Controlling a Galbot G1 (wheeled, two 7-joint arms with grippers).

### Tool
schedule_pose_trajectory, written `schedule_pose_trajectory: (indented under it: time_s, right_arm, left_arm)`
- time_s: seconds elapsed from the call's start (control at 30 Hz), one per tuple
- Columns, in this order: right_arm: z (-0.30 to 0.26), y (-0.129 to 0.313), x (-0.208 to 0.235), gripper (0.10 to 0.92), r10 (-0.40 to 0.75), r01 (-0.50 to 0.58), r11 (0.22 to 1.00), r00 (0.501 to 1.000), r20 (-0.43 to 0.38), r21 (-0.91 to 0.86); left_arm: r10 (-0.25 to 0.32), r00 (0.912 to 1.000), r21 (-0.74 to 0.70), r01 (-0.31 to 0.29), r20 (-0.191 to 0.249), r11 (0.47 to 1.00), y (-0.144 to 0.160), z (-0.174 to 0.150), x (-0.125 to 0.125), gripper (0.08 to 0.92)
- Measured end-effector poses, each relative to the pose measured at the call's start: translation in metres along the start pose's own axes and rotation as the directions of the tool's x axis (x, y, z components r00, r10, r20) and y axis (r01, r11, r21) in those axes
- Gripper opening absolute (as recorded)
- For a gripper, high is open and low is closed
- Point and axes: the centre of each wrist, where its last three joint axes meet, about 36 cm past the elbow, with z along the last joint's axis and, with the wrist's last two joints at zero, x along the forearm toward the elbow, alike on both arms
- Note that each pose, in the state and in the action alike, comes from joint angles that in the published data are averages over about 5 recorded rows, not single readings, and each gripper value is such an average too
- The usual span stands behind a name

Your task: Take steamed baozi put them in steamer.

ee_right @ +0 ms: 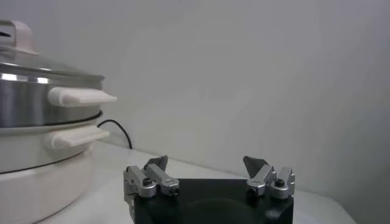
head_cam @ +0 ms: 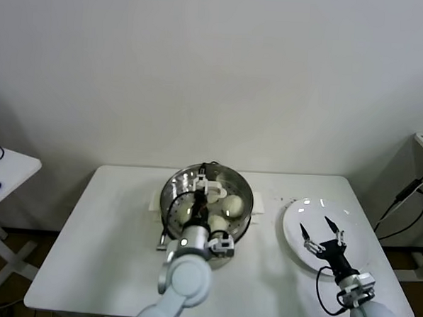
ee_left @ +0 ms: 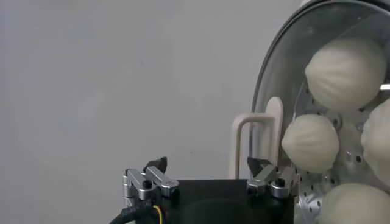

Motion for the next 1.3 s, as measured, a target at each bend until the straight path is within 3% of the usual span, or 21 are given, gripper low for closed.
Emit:
schedule_pose_trajectory:
  time_s: [0.83, 1.13, 1.3]
  right_arm:
    - [0.0, -0.008, -0.004, 0.823, -0.005, 0.005, 1.0, 1.0, -0.011, 0.003]
    - [-0.005, -0.013, -0.007, 0.823, -0.016, 0.016, 1.0, 1.0, 0.005, -0.015]
    - [-0.006, -0.015, -0.008, 0.823, -0.021, 0.021, 0.999, 1.0, 0.015, -0.026]
  left_arm:
    - [0.035, 0.9981, 0.109, -0.04, 0.051, 0.993, 0.022, 0.032, 0.041, 0.823]
    - [-0.005, 0.9994, 0.199, -0.002, 0.034, 0.98, 0.032, 0.071, 0.052, 0.823]
    - [-0.031, 0.9995, 0.32, 0.026, 0.01, 0.947, 0.033, 0.107, 0.051, 0.823]
